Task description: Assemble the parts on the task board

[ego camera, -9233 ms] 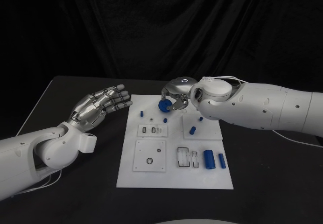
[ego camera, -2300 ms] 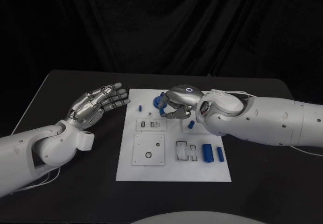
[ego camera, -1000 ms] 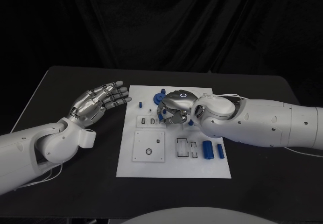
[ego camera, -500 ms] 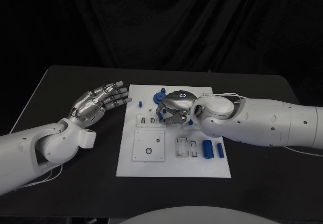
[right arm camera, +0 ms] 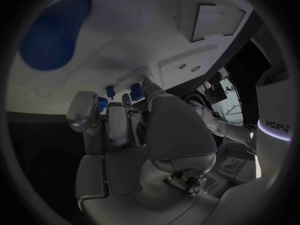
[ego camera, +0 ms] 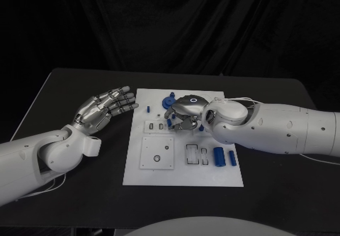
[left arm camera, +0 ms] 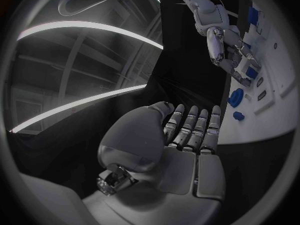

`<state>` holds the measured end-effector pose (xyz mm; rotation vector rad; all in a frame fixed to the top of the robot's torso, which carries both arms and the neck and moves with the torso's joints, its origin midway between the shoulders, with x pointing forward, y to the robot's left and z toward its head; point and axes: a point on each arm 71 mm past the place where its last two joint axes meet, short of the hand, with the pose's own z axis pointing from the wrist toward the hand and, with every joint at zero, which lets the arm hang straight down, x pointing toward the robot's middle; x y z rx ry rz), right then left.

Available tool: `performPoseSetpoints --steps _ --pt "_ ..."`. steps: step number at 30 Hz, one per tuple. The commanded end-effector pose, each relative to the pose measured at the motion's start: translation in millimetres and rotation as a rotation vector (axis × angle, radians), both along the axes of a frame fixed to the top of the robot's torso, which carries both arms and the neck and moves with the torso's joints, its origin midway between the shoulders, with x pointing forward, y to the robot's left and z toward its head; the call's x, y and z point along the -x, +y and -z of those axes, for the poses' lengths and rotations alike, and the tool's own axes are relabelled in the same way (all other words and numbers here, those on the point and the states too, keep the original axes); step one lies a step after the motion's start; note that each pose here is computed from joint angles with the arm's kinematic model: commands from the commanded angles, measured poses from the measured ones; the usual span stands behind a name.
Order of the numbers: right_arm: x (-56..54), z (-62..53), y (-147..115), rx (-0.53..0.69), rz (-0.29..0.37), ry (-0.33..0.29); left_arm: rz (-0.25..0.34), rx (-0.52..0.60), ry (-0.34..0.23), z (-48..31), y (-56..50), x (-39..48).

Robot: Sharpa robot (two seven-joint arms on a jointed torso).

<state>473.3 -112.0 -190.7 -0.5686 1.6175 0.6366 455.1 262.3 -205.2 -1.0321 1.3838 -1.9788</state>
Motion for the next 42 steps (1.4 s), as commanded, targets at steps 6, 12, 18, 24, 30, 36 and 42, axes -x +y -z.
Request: performPoseSetpoints --steps 6,12,18,24,30,36,42 --pt "3.9 -17.6 -15 -0.186 -0.007 -0.078 -0.044 0.01 -0.032 -2.7 5.8 2.6" --pt "-0.2 -40.4 -35 -0.323 0.019 -0.06 -0.086 -0.043 -0.04 -5.5 9.8 4.7" --pt "-6.9 -53.4 -59 -0.431 0.054 0.014 -0.112 -0.132 -0.049 -14.6 9.7 -5.9" --pt "-13.2 -54.6 -89 -0.489 0.099 0.078 -0.083 -0.309 -0.011 -18.6 1.4 -20.2" --pt "-14.8 -39.6 -117 -0.557 0.189 0.216 0.005 -0.482 0.008 -24.0 -11.2 -32.4" --pt "-14.7 -18.9 -138 -0.62 0.269 0.344 0.138 -0.682 0.068 -23.4 -25.8 -37.9" --pt "-14.8 -7.7 -152 -0.653 0.324 0.365 0.252 -0.888 0.046 -24.4 -43.5 -40.5"
